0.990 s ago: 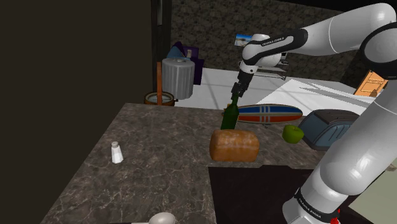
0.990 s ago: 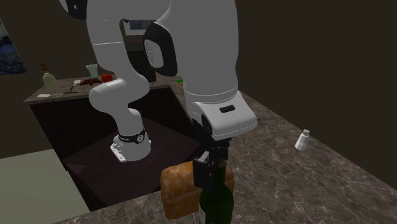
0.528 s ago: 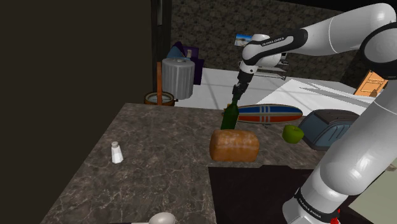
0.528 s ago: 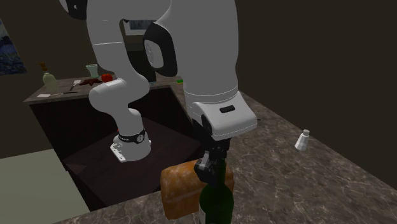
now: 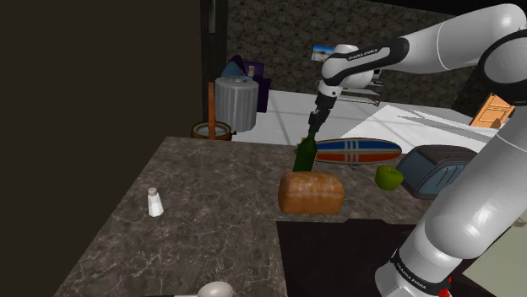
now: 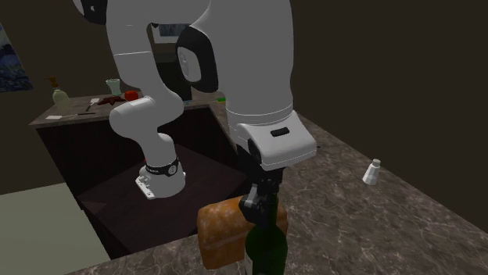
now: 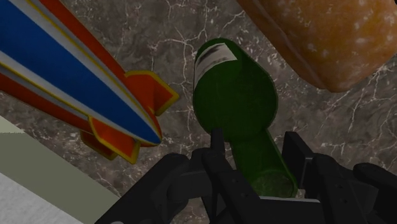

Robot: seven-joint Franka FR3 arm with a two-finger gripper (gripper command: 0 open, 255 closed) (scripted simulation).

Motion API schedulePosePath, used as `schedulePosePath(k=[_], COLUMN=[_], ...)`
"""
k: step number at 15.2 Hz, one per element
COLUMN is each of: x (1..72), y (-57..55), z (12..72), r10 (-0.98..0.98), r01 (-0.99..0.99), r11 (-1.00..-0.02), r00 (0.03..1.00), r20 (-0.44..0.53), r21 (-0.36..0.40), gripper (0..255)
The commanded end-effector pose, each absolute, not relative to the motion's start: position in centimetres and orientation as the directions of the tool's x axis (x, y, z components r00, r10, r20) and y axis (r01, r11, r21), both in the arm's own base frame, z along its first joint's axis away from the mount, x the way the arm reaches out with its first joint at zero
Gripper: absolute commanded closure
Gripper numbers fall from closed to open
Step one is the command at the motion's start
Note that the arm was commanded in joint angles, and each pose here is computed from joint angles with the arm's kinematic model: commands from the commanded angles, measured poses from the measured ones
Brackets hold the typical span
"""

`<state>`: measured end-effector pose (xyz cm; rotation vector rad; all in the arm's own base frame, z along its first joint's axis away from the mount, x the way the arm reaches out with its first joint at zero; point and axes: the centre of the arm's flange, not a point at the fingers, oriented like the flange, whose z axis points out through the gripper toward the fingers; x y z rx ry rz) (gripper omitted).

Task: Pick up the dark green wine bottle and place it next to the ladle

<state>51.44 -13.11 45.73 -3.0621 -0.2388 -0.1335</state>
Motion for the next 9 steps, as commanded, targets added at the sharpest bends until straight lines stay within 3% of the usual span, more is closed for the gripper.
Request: schedulePosePath(k=[1,9], x=[51.4,51.4], y=[-13.2,-13.2], z=[46.5,50.8], r10=[0.152,0.152], r01=[0.158,0.158], r11=[-0.986,-0.986], r00=[0.984,0.984], r20=[0.092,0.092], r21=[-0.06,-0.06], gripper=[255,255])
